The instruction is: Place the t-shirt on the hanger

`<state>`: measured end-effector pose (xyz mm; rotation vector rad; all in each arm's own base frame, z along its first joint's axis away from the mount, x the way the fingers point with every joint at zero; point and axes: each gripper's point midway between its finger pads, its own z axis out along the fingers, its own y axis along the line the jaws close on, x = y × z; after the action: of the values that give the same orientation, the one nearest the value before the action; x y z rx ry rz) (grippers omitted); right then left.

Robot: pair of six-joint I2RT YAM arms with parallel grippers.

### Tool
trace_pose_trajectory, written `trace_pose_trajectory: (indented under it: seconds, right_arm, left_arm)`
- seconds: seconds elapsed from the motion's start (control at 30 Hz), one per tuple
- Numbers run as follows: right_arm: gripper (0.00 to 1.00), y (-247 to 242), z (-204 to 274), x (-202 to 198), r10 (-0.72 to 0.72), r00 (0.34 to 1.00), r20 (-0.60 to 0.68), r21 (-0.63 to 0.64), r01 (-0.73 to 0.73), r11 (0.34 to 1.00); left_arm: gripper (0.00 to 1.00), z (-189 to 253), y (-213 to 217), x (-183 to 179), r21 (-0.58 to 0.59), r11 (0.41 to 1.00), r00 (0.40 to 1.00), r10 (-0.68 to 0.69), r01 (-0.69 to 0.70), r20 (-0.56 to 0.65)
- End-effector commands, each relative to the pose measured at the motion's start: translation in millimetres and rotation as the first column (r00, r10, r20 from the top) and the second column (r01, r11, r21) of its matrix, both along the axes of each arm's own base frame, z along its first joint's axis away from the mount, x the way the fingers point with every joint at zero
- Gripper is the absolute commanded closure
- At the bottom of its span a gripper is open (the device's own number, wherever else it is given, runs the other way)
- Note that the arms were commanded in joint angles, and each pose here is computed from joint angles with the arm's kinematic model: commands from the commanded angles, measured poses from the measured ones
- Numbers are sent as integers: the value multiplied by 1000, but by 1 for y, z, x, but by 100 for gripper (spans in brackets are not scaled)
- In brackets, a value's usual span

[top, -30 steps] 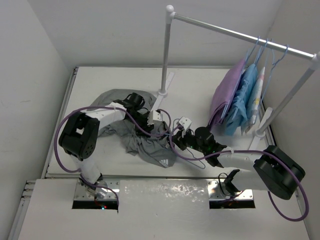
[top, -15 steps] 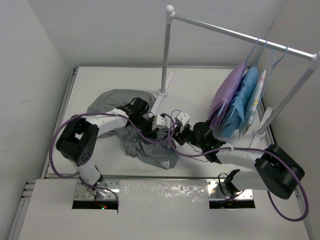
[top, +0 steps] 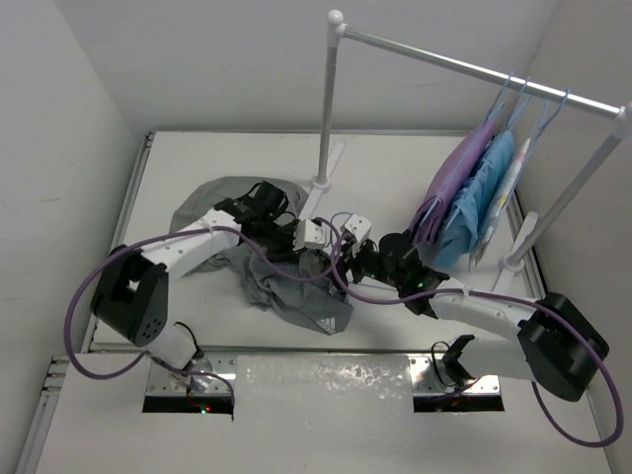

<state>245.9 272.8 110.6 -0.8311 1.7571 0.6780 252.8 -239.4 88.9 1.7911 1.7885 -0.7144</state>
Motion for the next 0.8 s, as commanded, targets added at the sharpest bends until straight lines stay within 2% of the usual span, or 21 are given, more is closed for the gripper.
trace_pose_trajectory:
  seconds: [0.0, 0.17, 0.33, 0.47, 0.6, 0.63, 0.7, 0.77]
  right_arm:
    - [22, 7, 17, -3, 22, 1000, -12, 7, -22, 1000]
    - [6, 4, 19, -11, 34, 998, -58, -1, -35, 999]
    - [4, -2, 19, -16, 8, 996, -84, 18, -6, 1000]
    - [4, -9, 19, -18, -34, 992, -120, 18, 37, 999]
    - [7, -28, 22, -2, -238, 956, -171, 61, 252, 966]
    - [10, -31, 27, 1, -273, 946, -177, 91, 292, 952]
    - [13, -37, 35, 6, -332, 921, -204, 145, 363, 920]
    - [23, -34, 42, 8, -342, 910, -235, 181, 386, 905]
  left_arm:
    - [100, 34, 27, 18, 104, 994, 983, -7, -12, 182]
    - [100, 49, 58, 23, 207, 975, 954, 15, -80, 300]
    - [100, 57, 75, 18, 218, 966, 936, 60, -143, 348]
    - [100, 58, 88, 13, 170, 953, 927, 187, -252, 325]
    - [100, 61, 89, 10, 77, 912, 882, 364, -403, 299]
    - [100, 55, 91, 7, 67, 885, 863, 430, -462, 265]
    - [100, 55, 102, 11, 48, 819, 796, 539, -571, 276]
    - [100, 58, 112, 11, 38, 783, 754, 582, -621, 304]
